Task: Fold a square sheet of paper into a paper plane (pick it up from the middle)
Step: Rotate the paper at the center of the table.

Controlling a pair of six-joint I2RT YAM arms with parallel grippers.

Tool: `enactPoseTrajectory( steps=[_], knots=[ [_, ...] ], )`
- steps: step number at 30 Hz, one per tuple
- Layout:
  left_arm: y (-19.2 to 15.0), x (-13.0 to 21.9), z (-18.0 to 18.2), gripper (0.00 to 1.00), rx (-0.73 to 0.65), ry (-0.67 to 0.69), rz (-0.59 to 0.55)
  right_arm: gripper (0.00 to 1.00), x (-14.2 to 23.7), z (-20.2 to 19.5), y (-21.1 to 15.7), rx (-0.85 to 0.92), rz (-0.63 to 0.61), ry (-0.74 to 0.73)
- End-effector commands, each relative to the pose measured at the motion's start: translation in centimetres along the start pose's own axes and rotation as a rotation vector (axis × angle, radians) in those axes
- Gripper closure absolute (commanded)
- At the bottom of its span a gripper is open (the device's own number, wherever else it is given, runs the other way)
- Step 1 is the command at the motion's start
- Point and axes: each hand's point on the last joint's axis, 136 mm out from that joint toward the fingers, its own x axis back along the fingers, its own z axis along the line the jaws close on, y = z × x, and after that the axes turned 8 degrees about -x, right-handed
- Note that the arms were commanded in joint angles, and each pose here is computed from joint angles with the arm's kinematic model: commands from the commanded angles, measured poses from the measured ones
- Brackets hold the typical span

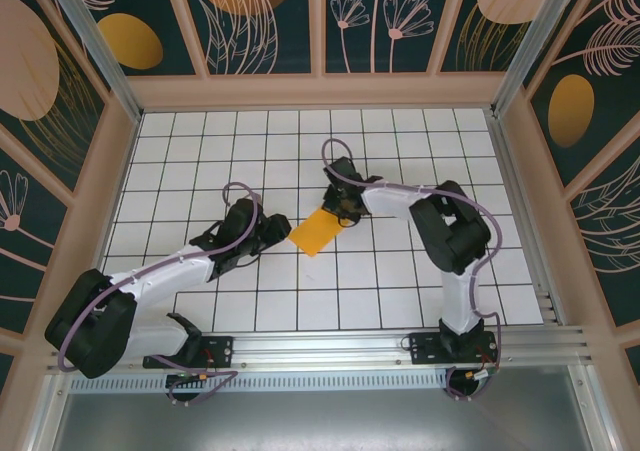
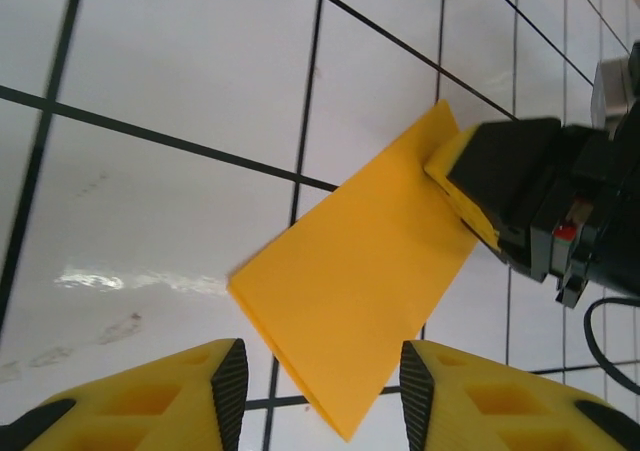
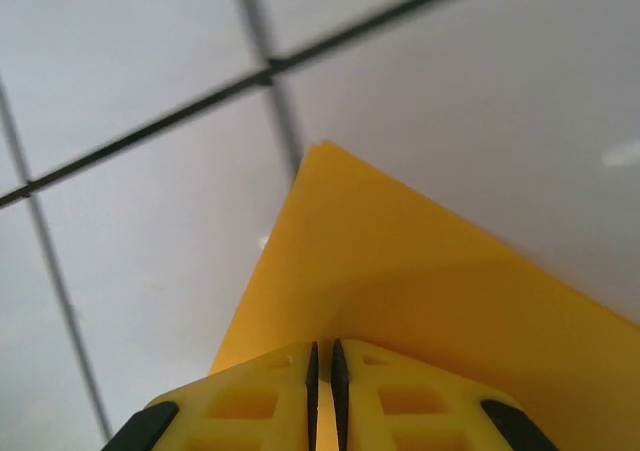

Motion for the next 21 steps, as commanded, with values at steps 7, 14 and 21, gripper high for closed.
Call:
enactPoseTrajectory(
  steps=[7,14,21],
  knots=[
    [-2.2,-0.9,-4.9,0.66,0.002,-0.174,0.053,0.83,7.5,1.1,-0.5,0.099,-0.038,0.31],
    [-3.5,-2.7,-7.3,0.9,0.049,-0.251,0.094,0.99,7.4,-1.6,-4.7,0.069,0.119,0.38],
    [-5.6,-5.5,-8.0,1.0,0.067,-0.231,0.185,1.0,6.5,-2.4,-6.2,0.062,0.169,0.404]
  ],
)
